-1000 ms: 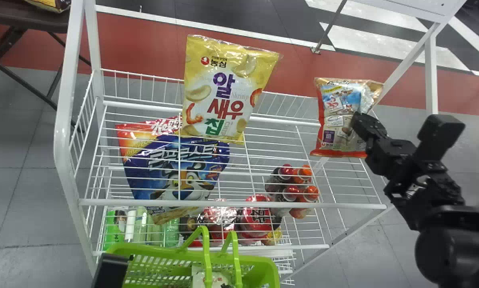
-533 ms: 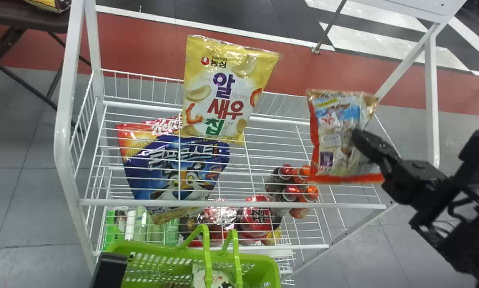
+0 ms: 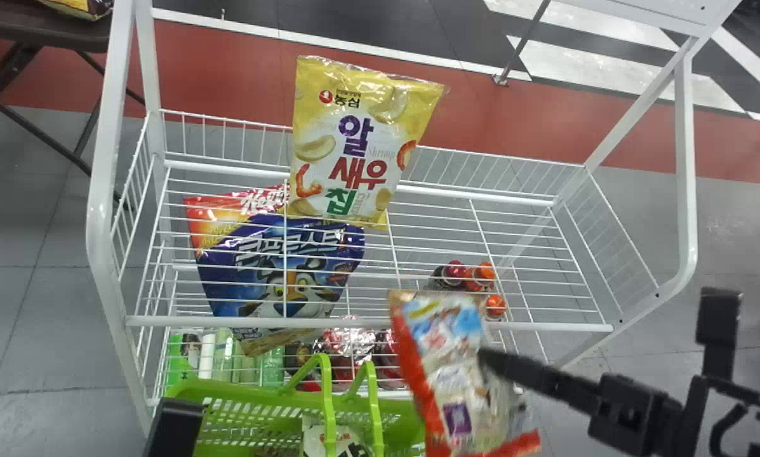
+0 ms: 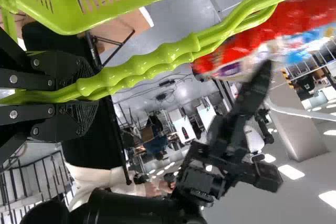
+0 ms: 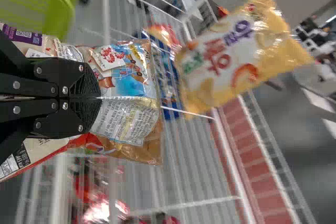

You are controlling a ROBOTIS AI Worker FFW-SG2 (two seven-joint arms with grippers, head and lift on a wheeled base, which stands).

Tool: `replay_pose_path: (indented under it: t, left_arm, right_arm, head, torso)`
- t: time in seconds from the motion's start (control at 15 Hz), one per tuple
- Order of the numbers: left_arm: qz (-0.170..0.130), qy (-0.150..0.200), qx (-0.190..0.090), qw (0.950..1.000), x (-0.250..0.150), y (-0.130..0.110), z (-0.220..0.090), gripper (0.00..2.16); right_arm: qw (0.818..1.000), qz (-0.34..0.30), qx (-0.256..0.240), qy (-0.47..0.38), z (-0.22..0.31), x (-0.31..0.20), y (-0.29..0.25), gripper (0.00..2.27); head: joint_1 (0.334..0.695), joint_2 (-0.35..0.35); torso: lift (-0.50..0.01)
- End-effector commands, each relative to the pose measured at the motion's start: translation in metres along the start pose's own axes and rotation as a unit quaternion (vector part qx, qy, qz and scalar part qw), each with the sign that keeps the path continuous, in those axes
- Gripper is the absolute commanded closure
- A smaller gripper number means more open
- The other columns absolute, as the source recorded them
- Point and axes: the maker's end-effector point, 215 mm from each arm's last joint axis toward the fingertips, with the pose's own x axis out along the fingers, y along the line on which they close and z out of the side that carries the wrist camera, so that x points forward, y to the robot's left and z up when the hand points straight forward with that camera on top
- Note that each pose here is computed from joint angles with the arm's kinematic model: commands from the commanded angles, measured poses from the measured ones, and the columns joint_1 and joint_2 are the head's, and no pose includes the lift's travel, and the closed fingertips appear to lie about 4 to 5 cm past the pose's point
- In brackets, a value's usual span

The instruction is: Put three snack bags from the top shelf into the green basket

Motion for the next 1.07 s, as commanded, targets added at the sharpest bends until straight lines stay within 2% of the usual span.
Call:
replay_pose_path:
  t: [0.0, 0.27, 0.4, 0.53, 0.73, 0.87, 1.0]
  left_arm:
    - [0.001, 0.0, -0.001, 1.0, -0.001, 0.001, 0.0, 2.02]
    - [0.001, -0.002, 0.001, 1.0, 0.0, 0.002, 0.003, 2.02]
    - [0.0, -0.002, 0.001, 1.0, 0.001, 0.002, 0.004, 2.02]
    - [0.002, -0.002, 0.0, 1.0, -0.002, 0.004, 0.004, 2.02]
    - [0.003, -0.005, 0.0, 1.0, -0.005, 0.005, 0.006, 2.02]
    - [0.004, -0.006, 0.0, 1.0, -0.006, 0.006, 0.006, 2.02]
    - [0.004, -0.006, 0.001, 1.0, -0.006, 0.006, 0.008, 2.02]
  right_arm:
    - [0.998, 0.034, 0.035, 0.047, -0.035, 0.0, 0.02, 2.25]
    - [0.987, 0.053, 0.075, 0.133, -0.111, 0.026, 0.032, 2.25]
    - [0.985, 0.054, 0.085, 0.144, -0.132, 0.048, 0.022, 2.25]
    - [0.989, 0.031, 0.057, 0.131, -0.134, 0.069, 0.001, 2.25]
    - [0.991, -0.046, -0.04, 0.121, -0.137, 0.098, -0.045, 2.25]
    - [0.986, -0.051, -0.076, 0.137, -0.153, 0.114, -0.049, 2.25]
    - [0.982, -0.035, -0.09, 0.164, -0.177, 0.126, -0.031, 2.25]
  head:
    - [0.695, -0.35]
    - [0.695, -0.35]
    - [0.695, -0.35]
    - [0.695, -0.35]
    - [0.695, -0.35]
    - [0.695, -0.35]
    - [0.695, -0.35]
  torso:
    - [-0.047]
    - [-0.047]
    - [-0.047]
    - [-0.047]
    - [-0.047]
    - [-0.047]
    - [-0.047]
